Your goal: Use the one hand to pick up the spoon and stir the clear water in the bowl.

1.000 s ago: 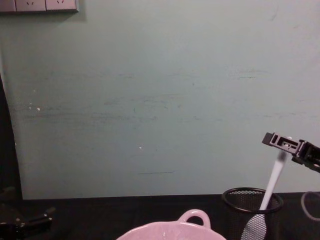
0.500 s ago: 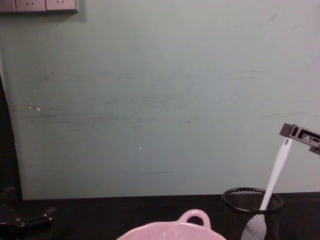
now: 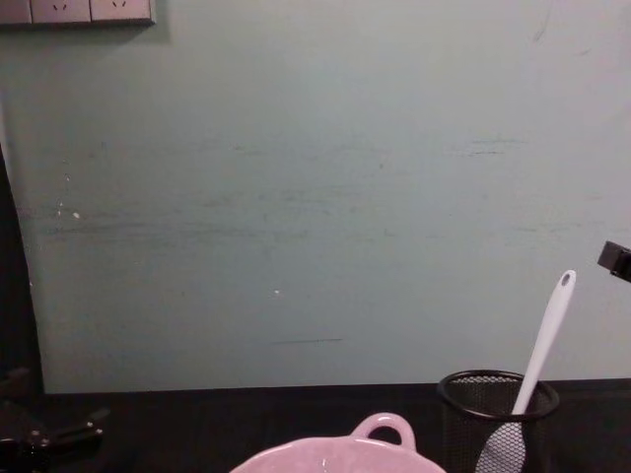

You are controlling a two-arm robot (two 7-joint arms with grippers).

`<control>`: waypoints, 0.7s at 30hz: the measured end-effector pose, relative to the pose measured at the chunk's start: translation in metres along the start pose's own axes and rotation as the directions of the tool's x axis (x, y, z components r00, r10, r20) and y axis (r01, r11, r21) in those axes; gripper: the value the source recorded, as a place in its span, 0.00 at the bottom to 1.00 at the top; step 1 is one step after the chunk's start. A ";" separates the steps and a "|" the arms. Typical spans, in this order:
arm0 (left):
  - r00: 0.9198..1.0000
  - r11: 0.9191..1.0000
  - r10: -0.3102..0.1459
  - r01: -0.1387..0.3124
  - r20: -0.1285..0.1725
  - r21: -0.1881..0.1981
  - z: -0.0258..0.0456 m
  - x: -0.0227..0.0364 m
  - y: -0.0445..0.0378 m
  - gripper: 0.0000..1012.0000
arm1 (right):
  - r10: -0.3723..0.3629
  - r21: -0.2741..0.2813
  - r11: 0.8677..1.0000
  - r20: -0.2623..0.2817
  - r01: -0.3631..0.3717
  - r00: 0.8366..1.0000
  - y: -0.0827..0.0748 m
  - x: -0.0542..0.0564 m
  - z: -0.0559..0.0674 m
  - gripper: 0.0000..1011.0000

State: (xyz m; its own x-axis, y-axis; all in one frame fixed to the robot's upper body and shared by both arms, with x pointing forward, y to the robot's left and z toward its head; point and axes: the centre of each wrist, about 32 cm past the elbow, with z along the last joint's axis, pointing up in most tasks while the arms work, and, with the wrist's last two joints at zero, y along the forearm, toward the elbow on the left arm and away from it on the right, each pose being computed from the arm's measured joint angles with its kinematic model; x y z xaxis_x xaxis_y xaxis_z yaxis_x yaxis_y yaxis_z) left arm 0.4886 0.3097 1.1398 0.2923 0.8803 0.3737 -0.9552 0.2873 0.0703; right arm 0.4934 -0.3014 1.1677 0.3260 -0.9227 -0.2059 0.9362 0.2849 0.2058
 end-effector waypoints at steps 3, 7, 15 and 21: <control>1.000 1.000 0.000 0.000 0.000 0.000 0.0000 0.0000 0.0000 1.00 | -0.036 0.004 0.999 0.036 0.036 0.999 -0.002 0.001 -0.003 0.99; 1.000 1.000 0.000 0.000 0.000 0.000 0.0000 0.0000 0.0000 1.00 | -0.090 -0.006 0.996 0.055 0.091 0.994 -0.003 0.005 -0.008 0.99; 1.000 1.000 0.000 0.000 0.000 0.000 0.0000 0.0000 0.0000 1.00 | -0.204 -0.036 0.978 0.083 0.207 0.975 0.003 0.018 -0.022 0.99; 1.000 1.000 0.000 0.000 0.000 0.000 0.0000 0.0000 0.0000 1.00 | -0.237 -0.064 0.968 0.104 0.244 0.966 0.006 0.024 -0.035 0.99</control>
State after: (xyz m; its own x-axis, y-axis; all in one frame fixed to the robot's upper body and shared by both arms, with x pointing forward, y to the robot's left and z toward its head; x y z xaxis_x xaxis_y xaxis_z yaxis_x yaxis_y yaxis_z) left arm 0.4886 0.3097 1.1398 0.2923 0.8803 0.3737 -0.9553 0.2873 0.0703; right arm 0.5116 -0.3127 1.1303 0.0799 -0.9857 -0.1483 0.9939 0.0673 0.0879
